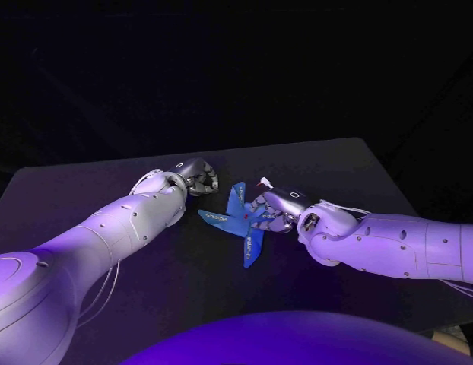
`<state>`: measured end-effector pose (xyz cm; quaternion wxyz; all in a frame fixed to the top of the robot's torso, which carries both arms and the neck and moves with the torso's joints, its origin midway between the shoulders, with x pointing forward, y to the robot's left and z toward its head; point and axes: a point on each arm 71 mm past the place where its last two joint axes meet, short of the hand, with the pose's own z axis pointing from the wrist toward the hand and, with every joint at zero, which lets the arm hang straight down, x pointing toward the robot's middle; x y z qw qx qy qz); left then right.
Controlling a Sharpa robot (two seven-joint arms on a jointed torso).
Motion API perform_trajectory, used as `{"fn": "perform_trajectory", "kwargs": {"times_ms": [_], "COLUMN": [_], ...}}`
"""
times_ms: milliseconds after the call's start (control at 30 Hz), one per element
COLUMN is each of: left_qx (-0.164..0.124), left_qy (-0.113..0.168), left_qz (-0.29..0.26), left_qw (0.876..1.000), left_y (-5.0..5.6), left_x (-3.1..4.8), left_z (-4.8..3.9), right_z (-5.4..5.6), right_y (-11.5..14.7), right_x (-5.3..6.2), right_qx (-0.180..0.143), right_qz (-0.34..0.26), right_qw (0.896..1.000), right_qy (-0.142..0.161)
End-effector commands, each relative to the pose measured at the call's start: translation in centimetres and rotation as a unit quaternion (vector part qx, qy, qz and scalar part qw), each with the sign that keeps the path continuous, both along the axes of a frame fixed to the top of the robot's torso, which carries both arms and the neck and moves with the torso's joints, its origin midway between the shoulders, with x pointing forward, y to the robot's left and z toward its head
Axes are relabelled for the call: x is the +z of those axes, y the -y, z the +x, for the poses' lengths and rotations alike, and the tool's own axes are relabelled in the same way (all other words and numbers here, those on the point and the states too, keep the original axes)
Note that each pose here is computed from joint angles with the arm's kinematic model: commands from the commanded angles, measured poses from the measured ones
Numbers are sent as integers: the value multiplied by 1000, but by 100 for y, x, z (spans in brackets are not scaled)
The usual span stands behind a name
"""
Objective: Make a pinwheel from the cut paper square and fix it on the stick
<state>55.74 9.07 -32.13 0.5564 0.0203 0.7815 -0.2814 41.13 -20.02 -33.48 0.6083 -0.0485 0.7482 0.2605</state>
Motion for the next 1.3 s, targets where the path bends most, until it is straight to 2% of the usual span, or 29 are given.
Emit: {"fn": "perform_trajectory", "kwargs": {"times_ms": [33, 633, 933, 1067, 1300], "left_qx": [4, 4, -2, -6, -18], "left_qy": [-14, -19, -18, -12, 13], "left_qz": [11, 11, 8, 4, -11], "left_qw": [1000, 1000, 1000, 1000, 1000], "left_y": [7, 34, 79, 91, 95], "left_x": [-22, -25, -29, -23, 15], "left_z": [-1, -8, -24, -29, -39], "right_z": [-10, 9, 17, 19, 18], "right_y": [-9, -19, -18, -19, -14], "right_x": [-25, -16, -16, -16, -15], "right_qx": [4, 5, 4, 4, 4], "right_qz": [-11, -12, -13, -14, -14], "right_qw": [1000, 1000, 1000, 1000, 1000], "right_qy": [-8, -7, -8, -8, -8]}}
